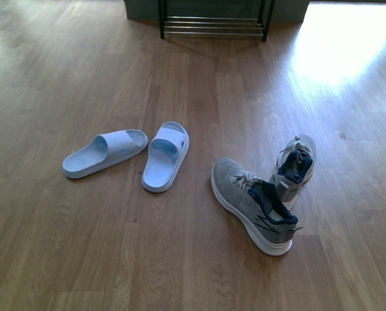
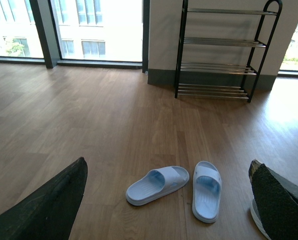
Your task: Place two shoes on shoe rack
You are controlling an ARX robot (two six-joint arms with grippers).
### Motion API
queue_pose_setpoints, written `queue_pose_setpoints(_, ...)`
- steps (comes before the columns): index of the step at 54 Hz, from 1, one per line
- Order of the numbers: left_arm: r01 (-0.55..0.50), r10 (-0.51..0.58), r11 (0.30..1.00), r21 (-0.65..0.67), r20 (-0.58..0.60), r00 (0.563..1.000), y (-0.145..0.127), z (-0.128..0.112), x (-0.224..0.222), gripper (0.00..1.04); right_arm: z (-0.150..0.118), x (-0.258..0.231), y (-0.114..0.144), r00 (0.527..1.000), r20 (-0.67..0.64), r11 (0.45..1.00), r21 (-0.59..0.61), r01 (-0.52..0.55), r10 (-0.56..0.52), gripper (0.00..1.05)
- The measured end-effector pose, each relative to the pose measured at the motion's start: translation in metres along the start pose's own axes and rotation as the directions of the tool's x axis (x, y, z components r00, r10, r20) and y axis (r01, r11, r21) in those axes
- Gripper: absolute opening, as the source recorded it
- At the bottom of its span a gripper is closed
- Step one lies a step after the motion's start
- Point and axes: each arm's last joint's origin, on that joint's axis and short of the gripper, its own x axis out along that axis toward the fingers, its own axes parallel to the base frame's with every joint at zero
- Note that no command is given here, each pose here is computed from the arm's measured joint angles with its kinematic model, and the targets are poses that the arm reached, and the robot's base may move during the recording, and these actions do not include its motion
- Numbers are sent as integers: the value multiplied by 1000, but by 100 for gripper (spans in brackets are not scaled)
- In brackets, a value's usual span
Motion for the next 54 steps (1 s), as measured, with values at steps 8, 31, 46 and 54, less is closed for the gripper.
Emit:
queue_pose_setpoints(8, 0, 0, 1000, 0, 0, 1000, 0, 0, 0, 95, 0, 0, 0, 1000, 0, 1000, 0, 0, 0, 96)
queue_pose_setpoints(31, 0, 0, 1000, 0, 0, 1000, 0, 0, 0, 95, 0, 0, 0, 1000, 0, 1000, 0, 0, 0, 95)
queue_pose_setpoints(46, 0, 0, 1000, 0, 0, 1000, 0, 0, 0, 95, 0, 0, 0, 1000, 0, 1000, 0, 0, 0, 96)
queue_pose_setpoints(54, 0, 0, 1000, 0, 0, 1000, 0, 0, 0, 95, 0, 0, 0, 1000, 0, 1000, 0, 0, 0, 96)
